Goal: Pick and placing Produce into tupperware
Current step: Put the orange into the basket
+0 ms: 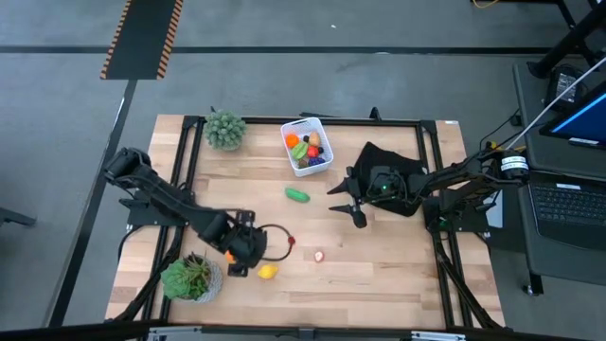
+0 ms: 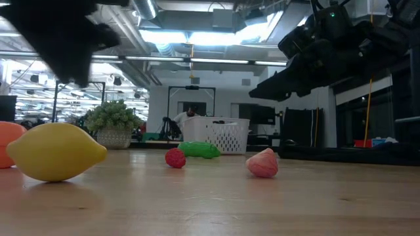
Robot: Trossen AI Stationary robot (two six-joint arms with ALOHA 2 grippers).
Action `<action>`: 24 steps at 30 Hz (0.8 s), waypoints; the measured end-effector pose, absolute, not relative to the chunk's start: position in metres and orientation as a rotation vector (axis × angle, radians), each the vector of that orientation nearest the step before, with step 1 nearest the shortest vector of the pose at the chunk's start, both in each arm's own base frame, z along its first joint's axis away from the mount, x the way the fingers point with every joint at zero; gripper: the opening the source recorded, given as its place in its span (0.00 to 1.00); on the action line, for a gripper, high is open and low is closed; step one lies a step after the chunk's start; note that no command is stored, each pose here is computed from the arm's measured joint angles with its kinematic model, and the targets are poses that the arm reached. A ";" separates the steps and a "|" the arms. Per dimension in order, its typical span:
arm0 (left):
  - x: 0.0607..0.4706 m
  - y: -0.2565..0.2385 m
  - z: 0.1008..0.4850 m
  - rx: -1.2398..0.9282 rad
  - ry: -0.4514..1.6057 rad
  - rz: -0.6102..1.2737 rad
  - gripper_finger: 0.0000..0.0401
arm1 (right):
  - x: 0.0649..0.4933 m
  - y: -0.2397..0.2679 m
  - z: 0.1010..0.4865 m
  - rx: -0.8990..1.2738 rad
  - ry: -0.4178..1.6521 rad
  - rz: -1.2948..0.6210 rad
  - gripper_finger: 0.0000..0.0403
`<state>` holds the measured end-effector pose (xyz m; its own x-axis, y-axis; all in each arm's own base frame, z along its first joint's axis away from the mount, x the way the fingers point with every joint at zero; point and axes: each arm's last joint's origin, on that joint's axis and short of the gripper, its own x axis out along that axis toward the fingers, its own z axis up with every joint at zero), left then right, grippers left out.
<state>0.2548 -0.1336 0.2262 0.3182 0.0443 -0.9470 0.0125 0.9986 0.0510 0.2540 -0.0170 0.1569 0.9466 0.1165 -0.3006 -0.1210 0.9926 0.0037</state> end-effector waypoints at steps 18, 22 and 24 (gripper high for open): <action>0.227 -0.149 0.223 0.032 1.397 0.084 0.31 | 0.254 -0.017 0.158 -0.013 0.297 0.120 0.60; 0.229 -0.149 0.224 -0.012 1.381 0.114 0.31 | 0.254 -0.017 0.158 -0.013 0.297 0.120 0.60; 0.229 -0.149 0.224 -0.039 1.379 0.137 0.31 | 0.254 -0.017 0.158 -0.012 0.297 0.120 0.60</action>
